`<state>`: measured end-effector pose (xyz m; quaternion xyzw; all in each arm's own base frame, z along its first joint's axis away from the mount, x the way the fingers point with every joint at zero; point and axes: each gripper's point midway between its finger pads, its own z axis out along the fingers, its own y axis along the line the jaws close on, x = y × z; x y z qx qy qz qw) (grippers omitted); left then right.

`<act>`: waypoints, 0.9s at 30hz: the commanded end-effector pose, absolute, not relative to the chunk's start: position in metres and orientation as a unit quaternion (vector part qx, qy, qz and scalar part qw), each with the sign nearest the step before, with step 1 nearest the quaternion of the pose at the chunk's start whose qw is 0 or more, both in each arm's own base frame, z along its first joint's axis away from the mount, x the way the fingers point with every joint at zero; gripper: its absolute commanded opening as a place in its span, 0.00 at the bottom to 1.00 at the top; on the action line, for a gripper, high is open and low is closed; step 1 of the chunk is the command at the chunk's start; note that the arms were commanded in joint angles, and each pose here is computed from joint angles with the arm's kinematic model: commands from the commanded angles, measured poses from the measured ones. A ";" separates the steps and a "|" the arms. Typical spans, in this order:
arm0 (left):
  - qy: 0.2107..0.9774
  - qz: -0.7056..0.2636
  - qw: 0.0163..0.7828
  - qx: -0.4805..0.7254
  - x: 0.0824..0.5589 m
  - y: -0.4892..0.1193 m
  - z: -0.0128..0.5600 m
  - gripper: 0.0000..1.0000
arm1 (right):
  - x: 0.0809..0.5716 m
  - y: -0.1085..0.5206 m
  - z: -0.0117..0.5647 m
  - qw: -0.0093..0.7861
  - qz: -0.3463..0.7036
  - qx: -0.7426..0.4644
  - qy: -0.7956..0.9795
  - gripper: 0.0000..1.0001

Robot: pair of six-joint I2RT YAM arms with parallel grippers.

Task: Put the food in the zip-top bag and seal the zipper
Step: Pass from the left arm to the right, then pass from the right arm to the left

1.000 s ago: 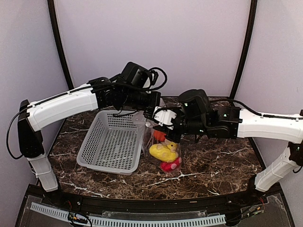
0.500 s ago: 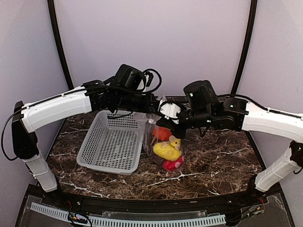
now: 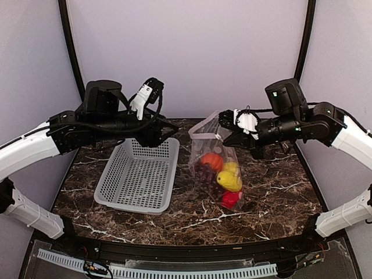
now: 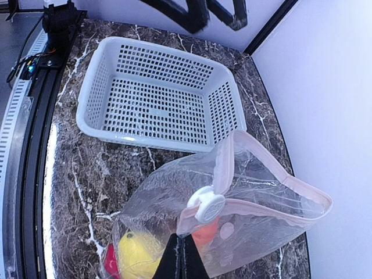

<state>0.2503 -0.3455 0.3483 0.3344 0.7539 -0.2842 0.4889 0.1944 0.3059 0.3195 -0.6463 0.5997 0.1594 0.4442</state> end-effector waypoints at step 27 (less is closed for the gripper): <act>0.584 -0.236 0.373 0.682 0.188 -0.472 0.283 0.42 | 0.143 0.265 0.341 0.413 0.232 -0.682 0.558 0.00</act>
